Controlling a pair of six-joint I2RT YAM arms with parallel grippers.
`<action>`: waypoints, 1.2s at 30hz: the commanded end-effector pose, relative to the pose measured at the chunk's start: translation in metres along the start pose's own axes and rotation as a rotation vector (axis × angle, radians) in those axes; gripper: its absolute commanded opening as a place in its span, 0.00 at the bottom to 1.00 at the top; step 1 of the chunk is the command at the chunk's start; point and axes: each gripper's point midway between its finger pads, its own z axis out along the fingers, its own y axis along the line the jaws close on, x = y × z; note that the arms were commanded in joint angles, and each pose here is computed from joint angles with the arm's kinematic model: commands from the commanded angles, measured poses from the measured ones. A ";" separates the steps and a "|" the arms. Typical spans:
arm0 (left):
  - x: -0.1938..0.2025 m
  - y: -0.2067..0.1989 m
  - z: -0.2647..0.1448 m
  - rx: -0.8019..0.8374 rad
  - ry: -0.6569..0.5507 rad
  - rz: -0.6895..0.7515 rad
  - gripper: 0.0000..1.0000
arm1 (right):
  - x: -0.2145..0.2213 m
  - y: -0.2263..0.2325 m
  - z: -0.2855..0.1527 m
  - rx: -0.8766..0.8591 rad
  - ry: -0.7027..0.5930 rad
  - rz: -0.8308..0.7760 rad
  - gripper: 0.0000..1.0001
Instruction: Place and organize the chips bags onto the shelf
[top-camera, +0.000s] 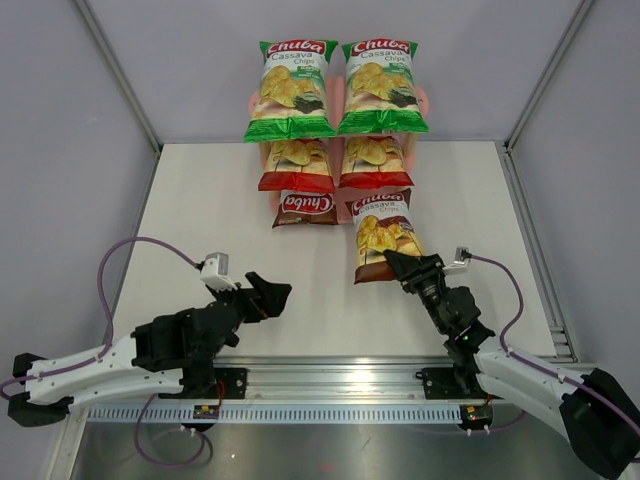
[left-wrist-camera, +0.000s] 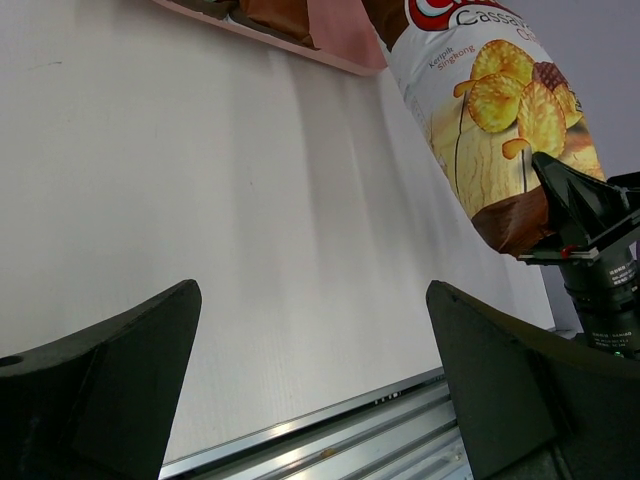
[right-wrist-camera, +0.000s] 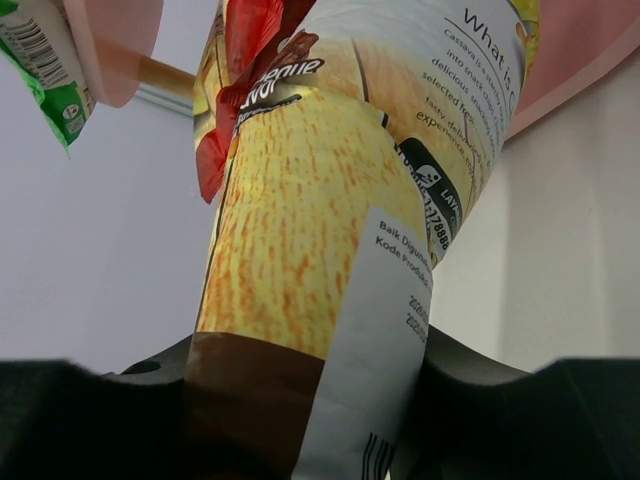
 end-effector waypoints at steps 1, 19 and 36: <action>-0.010 -0.005 0.000 0.012 -0.034 -0.025 0.99 | -0.012 -0.002 -0.002 -0.032 -0.051 0.021 0.27; -0.006 -0.008 -0.004 0.006 0.024 0.094 0.99 | -0.006 0.013 0.050 -0.145 -0.004 -0.043 0.27; -0.015 0.015 -0.017 -0.008 -0.006 0.066 0.99 | -0.018 -0.006 0.080 -0.106 -0.047 -0.064 0.26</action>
